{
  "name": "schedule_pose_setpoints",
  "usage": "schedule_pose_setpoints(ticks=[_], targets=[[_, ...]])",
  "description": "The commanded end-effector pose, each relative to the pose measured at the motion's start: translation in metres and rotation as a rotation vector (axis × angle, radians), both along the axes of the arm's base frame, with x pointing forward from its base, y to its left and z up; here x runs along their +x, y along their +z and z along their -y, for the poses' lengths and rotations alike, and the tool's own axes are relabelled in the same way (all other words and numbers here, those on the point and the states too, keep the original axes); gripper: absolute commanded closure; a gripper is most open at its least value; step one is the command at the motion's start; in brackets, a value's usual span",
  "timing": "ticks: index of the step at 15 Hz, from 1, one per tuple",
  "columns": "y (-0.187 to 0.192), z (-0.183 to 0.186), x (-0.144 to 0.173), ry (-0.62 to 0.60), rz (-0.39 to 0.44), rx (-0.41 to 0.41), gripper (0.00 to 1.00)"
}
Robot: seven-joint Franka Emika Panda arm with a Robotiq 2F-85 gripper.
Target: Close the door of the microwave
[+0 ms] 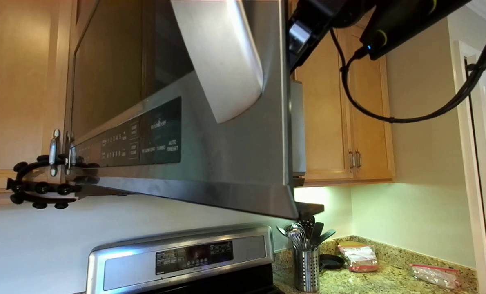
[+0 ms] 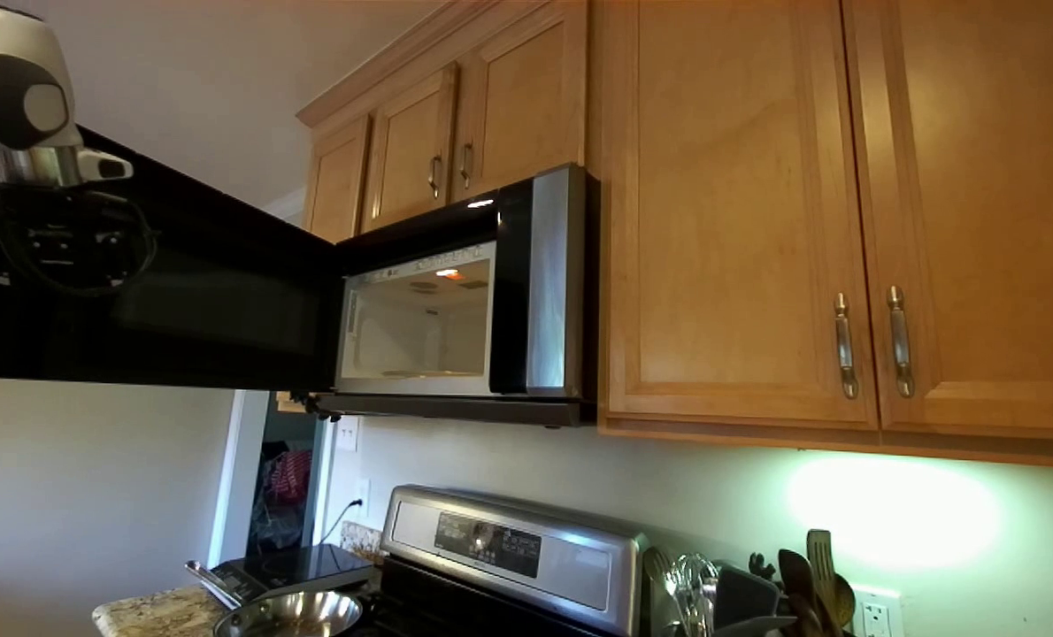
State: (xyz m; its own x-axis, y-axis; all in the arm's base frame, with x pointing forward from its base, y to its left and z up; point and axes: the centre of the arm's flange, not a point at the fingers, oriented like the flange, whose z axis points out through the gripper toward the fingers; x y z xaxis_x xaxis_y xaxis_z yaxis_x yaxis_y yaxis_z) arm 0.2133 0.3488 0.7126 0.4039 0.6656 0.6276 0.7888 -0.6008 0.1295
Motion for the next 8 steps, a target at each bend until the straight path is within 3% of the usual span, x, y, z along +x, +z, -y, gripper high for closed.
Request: schedule_pose_setpoints(ticks=[1, 4, 8], targets=[[0.003, 0.007, -0.002, -0.016, -0.055, -0.008, 0.0], [0.007, 0.007, -0.016, 0.04, -0.139, 0.016, 0.0], [0.015, 0.002, -0.029, 0.116, -0.179, 0.057, 0.0]])
